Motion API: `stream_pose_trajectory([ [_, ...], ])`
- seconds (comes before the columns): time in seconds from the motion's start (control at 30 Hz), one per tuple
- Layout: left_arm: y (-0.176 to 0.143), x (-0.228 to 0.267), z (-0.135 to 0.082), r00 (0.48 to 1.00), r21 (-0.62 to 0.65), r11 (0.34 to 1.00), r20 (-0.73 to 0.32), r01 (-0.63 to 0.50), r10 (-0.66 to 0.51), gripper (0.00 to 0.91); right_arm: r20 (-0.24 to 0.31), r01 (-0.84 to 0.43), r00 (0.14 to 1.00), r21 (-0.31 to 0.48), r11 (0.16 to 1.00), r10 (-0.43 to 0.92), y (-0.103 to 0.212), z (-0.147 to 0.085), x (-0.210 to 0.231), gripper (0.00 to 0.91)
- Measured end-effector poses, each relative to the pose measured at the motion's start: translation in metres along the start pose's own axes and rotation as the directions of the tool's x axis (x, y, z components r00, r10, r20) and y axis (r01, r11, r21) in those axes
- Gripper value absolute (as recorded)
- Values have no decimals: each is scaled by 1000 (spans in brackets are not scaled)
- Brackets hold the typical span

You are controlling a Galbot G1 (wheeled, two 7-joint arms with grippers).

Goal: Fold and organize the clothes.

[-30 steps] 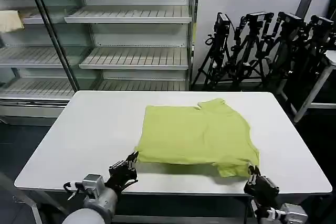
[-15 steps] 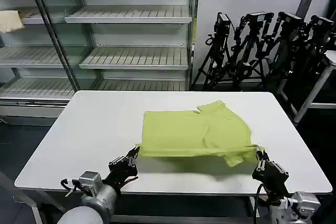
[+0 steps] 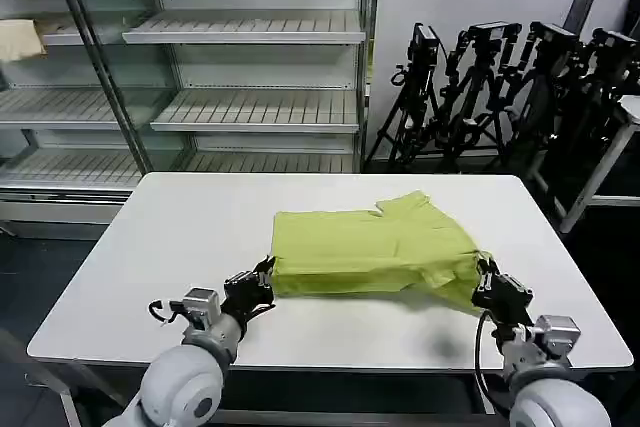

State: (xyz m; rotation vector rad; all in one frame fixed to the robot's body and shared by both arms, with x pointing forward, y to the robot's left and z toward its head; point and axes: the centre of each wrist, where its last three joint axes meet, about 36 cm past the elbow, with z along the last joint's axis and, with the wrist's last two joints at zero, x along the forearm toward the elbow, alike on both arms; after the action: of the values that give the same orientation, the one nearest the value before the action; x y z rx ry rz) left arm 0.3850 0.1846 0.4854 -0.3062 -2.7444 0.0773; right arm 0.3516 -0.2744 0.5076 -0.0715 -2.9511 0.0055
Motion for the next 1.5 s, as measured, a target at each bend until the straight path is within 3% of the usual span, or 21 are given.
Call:
stream_pose_trajectory([
  [0.9,2,-36,17,996,-73,994,-23,80,-82,20,-104,-19,994,91,996,28,10,52,-69,0],
  [0.93,0,-37,17,997,-74,994,-21,79,-80,20,-106,-20,994,95,995,30,11,53,-69,312],
  [0.97,-1,-37,17,997,-74,994,-20,77,-78,111,-108,-19,994,97,995,30,11,54,-69,625],
  [1.0,-1,-37,17,997,-74,994,-20,75,-77,312,-109,-19,994,98,995,30,12,54,-69,887],
  [1.03,-2,-37,17,997,-74,995,-19,74,-76,756,-110,-20,993,98,995,31,12,55,-69,907],
  [1.07,-2,-37,17,997,-74,995,-20,71,-73,907,-111,-20,993,99,995,31,12,56,-69,907],
  [1.5,-5,-16,16,998,-73,995,5,67,-67,907,-70,-38,997,92,995,45,11,47,-39,907],
])
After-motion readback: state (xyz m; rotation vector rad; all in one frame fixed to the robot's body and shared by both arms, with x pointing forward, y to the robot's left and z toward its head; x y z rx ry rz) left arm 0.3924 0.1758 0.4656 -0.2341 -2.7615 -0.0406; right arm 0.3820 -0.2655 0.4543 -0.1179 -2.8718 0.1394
